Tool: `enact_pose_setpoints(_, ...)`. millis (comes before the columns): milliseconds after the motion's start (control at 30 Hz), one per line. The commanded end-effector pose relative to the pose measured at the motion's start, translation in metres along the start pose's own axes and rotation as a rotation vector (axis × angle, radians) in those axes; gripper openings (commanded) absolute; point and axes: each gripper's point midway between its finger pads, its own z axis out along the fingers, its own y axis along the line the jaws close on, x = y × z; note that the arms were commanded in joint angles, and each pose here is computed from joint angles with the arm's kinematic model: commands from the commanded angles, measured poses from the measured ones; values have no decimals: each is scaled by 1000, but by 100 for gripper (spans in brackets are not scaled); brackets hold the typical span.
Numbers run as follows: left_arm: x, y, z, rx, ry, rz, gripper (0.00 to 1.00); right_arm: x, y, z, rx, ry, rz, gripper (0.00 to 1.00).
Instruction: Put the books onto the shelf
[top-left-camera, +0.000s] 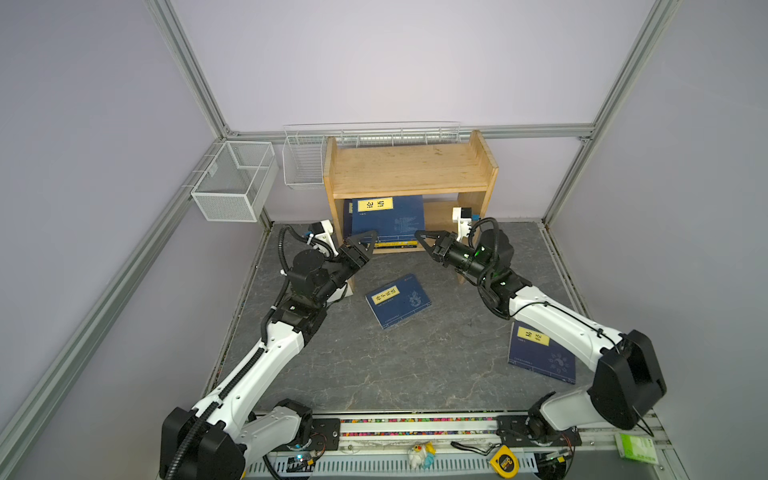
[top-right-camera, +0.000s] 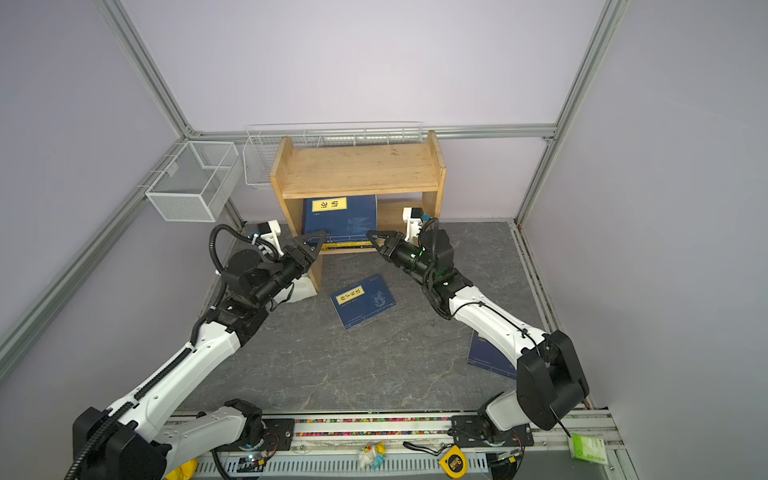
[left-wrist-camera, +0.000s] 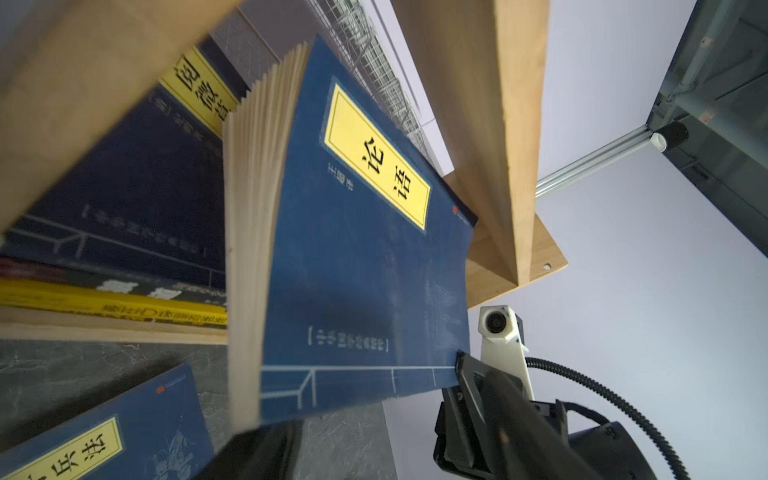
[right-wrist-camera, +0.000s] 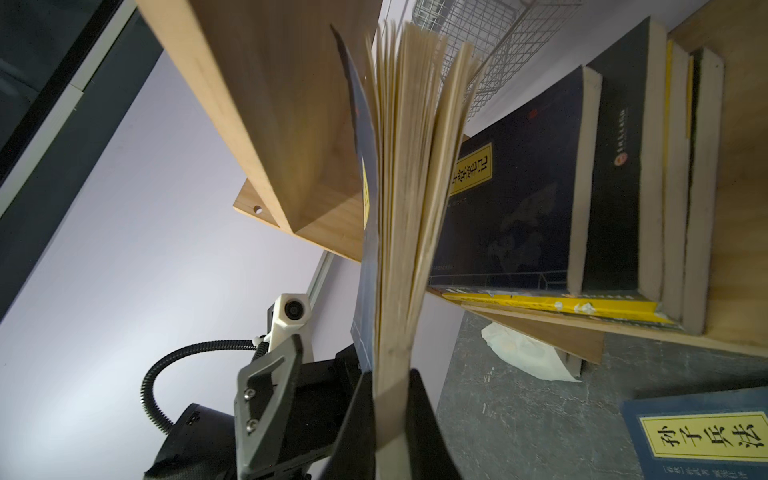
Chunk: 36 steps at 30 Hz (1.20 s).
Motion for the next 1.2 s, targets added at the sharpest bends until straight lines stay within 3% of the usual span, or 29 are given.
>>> enact_pose_setpoints(0, -17, -4, -18, -38, -18, 53, 77, -12, 4, 8, 7, -29, -50, 7)
enact_pose_setpoints(467, -51, 27, -87, -279, -130, 200, 92, -13, -10, 52, 84, -14, -129, 7)
enact_pose_setpoints(1167, -46, 48, -74, -315, -90, 224, 94, 0, -28, 76, 105, 50, -110, 7)
